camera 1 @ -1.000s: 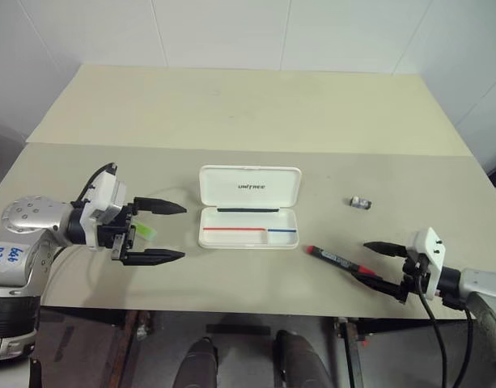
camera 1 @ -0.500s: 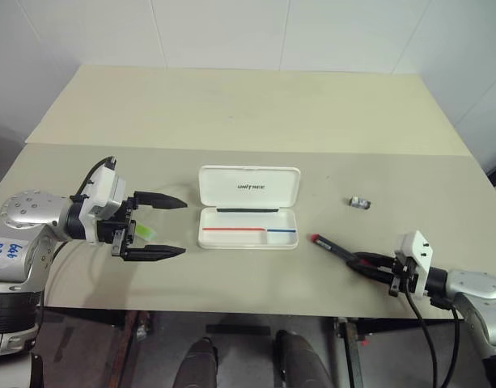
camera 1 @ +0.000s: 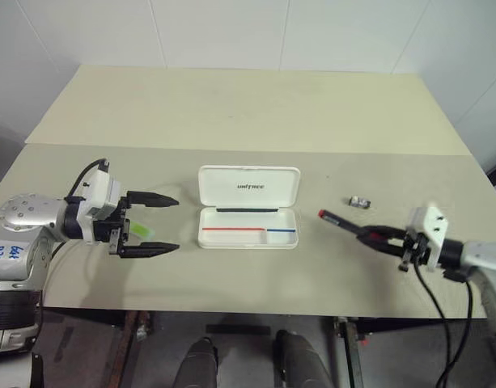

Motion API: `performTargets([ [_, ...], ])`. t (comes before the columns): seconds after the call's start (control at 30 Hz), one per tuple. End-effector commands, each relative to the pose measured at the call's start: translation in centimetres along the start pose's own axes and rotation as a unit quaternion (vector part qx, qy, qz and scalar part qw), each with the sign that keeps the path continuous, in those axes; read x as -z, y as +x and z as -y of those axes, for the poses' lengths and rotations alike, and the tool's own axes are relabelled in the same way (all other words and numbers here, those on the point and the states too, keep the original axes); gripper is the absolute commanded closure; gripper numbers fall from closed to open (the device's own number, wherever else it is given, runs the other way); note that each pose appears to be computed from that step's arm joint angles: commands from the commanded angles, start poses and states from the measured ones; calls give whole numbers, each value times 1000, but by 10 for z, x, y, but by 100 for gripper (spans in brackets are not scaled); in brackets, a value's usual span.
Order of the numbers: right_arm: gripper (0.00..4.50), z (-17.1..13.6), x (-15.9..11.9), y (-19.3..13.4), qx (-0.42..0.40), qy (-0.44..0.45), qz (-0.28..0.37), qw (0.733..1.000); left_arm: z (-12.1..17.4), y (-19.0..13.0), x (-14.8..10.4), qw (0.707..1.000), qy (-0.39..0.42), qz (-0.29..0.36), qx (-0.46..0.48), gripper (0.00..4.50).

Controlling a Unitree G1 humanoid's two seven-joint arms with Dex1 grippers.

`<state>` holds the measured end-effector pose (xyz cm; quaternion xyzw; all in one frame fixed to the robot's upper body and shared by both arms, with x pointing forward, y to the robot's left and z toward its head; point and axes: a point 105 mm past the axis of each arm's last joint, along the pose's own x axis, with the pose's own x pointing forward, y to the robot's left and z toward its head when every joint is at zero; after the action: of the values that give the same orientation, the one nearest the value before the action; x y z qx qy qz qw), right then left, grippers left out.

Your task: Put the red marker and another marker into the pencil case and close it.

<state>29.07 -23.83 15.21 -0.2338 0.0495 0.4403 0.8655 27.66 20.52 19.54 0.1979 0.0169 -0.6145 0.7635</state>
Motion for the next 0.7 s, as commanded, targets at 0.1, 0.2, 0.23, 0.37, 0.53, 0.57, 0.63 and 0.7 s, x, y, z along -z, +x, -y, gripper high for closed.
performTargets([
  [0.1, 390, -9, -47, 20, -59, -80, 49, 994, 0, -13, 1, 1000, 17, -14, -16, 0],
  [0.2, 390, -18, -62, 41, -93, -93, 72, 989, 1, -13, 2, 1000, 18, -15, -19, 0],
  [0.23, 390, -22, -66, 50, -108, -99, 79, 986, 1, -13, 3, 1000, 18, -15, -20, 0],
  [0.37, 390, -35, -71, 87, -156, -114, 93, 977, 1, -12, 2, 999, 20, -13, -24, 0],
  [0.53, 390, -38, -68, 113, -179, -126, 99, 971, 0, -10, 1, 999, 22, -10, -29, 0],
  [0.57, 390, -37, -67, 119, -181, -129, 98, 970, -1, -10, 1, 999, 22, -9, -30, 0],
  [0.63, 390, -36, -69, 131, -182, -132, 102, 969, 0, -9, 1, 999, 22, -7, -31, 0],
  [0.7, 390, -35, -71, 140, -186, -134, 106, 968, 0, -8, 0, 999, 21, -5, -32, 0],
])
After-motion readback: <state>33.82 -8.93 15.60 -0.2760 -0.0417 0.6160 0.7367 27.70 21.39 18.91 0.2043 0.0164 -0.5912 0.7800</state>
